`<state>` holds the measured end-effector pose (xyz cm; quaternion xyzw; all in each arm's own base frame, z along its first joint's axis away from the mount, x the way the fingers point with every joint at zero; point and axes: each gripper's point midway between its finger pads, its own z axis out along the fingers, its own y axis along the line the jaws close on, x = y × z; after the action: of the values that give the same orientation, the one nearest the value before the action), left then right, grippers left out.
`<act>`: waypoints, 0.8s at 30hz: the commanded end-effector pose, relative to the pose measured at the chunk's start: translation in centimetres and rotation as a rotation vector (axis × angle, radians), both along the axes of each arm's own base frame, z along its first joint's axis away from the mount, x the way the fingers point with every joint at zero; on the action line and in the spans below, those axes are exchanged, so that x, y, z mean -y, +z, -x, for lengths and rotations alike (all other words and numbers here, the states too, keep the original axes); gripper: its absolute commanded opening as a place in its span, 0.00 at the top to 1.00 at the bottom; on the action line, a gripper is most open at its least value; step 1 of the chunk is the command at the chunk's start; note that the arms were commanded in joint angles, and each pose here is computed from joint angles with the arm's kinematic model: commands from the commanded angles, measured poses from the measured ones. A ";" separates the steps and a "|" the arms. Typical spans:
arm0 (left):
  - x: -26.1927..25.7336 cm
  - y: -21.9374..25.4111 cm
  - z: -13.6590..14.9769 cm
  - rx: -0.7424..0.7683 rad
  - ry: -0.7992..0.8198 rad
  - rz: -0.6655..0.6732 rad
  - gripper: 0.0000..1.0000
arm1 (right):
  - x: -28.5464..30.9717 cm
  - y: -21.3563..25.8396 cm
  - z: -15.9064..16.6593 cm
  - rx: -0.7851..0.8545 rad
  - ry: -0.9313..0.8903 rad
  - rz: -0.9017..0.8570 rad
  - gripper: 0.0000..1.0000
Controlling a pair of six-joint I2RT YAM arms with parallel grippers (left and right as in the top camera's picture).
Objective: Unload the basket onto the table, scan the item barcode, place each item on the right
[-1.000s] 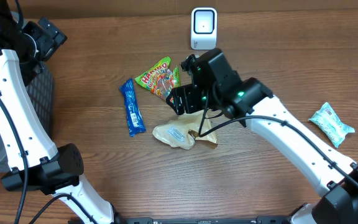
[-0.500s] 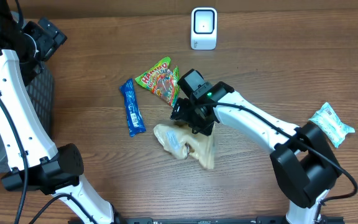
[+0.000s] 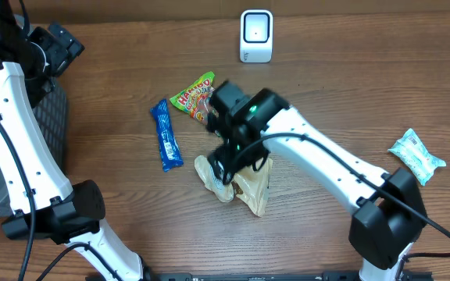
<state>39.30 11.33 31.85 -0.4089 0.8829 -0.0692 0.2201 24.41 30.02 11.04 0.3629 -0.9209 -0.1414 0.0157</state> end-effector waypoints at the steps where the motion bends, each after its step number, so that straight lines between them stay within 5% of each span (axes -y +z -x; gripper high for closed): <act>1: 0.4 1.3 0.5 0.037 0.001 -0.002 0.00 | 1.0 -2.6 0.9 0.037 0.227 0.012 0.15; 6: 0.4 1.3 0.5 0.037 0.001 -0.002 0.00 | 2.3 -6.8 -2.4 0.204 0.199 0.079 0.28; 10: 0.4 1.3 0.5 0.037 0.001 -0.002 0.00 | 2.1 -7.3 -4.2 0.266 0.165 0.050 0.52; 15: 0.4 1.3 0.5 0.037 0.001 -0.002 0.00 | 2.8 -7.2 -5.0 0.257 0.094 0.049 0.95; 19: 0.4 1.3 0.5 0.037 0.001 -0.002 0.00 | 3.1 -5.9 -5.1 0.201 -0.020 0.032 0.96; 24: 0.4 1.3 0.5 0.037 0.001 -0.002 0.00 | 0.5 2.7 -6.1 0.061 -0.134 -0.246 0.96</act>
<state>39.32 11.34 31.84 -0.4089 0.8829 -0.0692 0.2203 28.51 26.59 6.70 0.3458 -0.9295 -0.1267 -0.0201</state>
